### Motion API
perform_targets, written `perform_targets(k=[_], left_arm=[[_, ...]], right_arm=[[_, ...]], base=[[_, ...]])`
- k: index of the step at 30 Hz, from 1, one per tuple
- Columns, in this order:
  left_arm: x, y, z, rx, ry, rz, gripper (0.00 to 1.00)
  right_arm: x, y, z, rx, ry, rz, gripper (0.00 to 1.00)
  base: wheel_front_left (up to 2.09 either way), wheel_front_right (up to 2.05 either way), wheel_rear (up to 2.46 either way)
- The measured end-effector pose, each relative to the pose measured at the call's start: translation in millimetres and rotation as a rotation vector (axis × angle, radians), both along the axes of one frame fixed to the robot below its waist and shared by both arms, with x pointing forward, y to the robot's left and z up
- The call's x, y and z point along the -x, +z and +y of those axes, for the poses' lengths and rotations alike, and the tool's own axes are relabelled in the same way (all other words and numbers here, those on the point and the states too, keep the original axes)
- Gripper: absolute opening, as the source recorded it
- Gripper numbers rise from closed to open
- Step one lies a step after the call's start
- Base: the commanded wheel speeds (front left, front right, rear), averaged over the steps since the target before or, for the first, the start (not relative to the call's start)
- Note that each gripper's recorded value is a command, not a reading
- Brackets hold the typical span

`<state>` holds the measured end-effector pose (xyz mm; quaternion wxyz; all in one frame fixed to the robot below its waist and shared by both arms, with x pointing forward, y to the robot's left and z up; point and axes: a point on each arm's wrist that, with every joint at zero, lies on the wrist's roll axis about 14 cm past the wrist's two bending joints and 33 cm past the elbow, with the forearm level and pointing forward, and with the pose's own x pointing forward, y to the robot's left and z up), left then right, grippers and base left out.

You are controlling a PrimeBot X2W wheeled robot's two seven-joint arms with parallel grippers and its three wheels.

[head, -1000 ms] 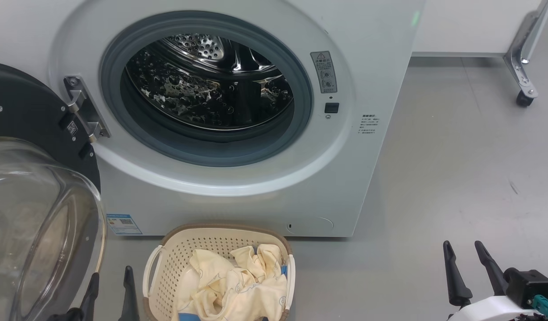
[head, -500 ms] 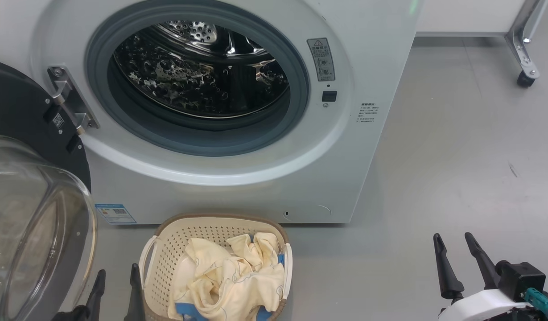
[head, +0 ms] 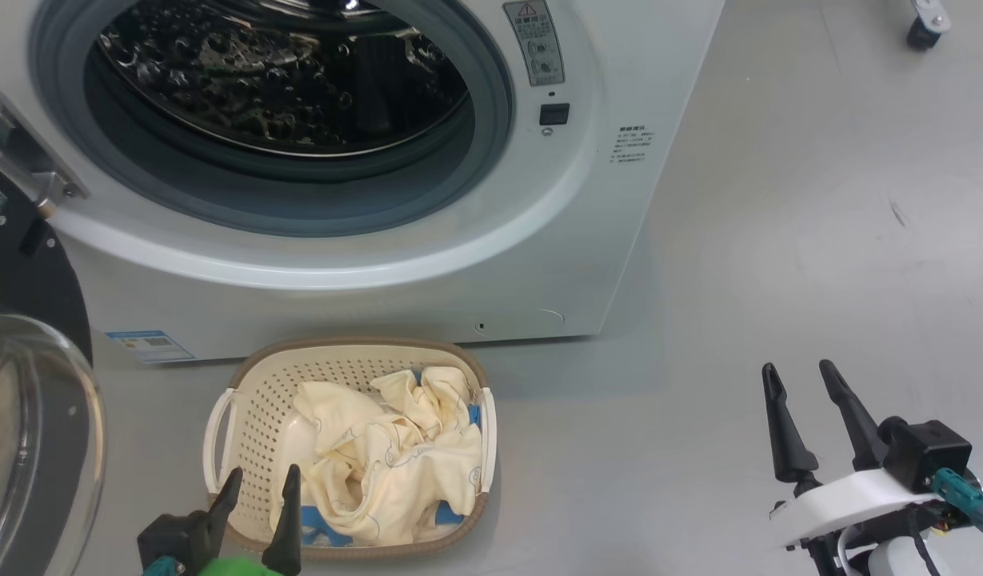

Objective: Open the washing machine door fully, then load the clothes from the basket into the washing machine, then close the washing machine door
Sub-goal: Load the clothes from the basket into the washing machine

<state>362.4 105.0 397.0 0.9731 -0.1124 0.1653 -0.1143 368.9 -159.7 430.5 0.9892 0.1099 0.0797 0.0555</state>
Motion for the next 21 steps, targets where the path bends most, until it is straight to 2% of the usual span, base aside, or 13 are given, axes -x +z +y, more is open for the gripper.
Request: perform_targets(k=[9, 21], left_arm=[[-18, -40, -29, -0.009, -0.119, 0.149, 1.00], [-14, -105, -46, -0.029, -0.209, 0.408, 1.00]], right_arm=[[-17, -8, -11, 0.007, -0.037, 0.014, 1.00], [-25, -21, -31, 0.032, -0.092, 0.049, 1.00]], base=[[0.00, 0.00, 0.00], [0.00, 0.00, 0.00]])
